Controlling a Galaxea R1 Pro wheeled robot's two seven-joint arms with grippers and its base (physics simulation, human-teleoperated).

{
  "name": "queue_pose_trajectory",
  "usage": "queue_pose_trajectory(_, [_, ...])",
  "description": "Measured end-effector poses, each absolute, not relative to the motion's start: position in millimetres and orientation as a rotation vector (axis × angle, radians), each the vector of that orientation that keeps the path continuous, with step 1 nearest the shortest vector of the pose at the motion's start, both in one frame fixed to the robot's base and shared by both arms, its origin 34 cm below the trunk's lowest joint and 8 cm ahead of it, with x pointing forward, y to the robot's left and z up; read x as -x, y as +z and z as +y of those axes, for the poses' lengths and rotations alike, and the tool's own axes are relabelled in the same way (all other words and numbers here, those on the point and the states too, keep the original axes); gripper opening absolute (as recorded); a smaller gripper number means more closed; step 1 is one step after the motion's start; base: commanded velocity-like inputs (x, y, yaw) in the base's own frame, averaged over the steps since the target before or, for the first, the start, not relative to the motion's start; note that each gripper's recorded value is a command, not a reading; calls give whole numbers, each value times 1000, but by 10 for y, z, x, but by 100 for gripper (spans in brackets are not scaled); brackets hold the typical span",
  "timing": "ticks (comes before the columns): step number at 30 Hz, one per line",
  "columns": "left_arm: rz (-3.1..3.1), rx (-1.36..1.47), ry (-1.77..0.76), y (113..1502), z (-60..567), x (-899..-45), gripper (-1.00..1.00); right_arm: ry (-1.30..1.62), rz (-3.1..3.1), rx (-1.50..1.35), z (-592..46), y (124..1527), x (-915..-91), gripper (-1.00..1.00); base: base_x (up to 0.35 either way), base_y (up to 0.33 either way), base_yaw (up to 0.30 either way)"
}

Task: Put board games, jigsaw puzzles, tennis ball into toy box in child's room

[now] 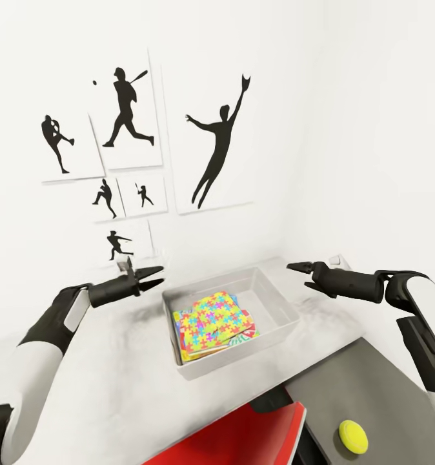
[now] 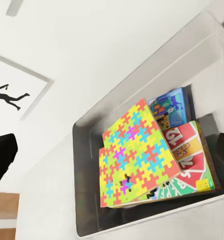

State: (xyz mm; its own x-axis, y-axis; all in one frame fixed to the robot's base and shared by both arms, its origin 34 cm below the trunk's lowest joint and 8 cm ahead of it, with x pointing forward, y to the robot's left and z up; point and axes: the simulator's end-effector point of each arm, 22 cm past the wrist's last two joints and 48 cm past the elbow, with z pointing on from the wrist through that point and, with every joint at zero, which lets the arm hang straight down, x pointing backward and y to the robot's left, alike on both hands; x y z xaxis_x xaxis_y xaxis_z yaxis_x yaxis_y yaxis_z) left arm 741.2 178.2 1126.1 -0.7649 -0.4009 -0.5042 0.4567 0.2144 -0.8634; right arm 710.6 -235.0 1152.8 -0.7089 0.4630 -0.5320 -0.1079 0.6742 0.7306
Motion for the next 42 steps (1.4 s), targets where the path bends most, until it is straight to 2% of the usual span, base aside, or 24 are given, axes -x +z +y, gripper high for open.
queue_pose_trajectory(10, [1842,-32,-1513,11282,3014,-7085,100,999,2144,-266,-2358,11596,-7069,100,-5,0,-81])
queue_pose_trajectory(19, [1864,-14,-1516,11132,3543,-6596,100,1000,2165,-371,-2577,11295,-6881,100,-192,0,-80])
queue_pose_trajectory(32, [1854,-24,-1498,11227,3886,-6340,100,966,2253,-583,-2965,10514,-6337,100,-46,0,-71])
queue_pose_trajectory(42, [1861,-22,-1478,11246,3966,-6322,100,658,2336,-616,-3360,10066,-6212,100,-1,0,-6])
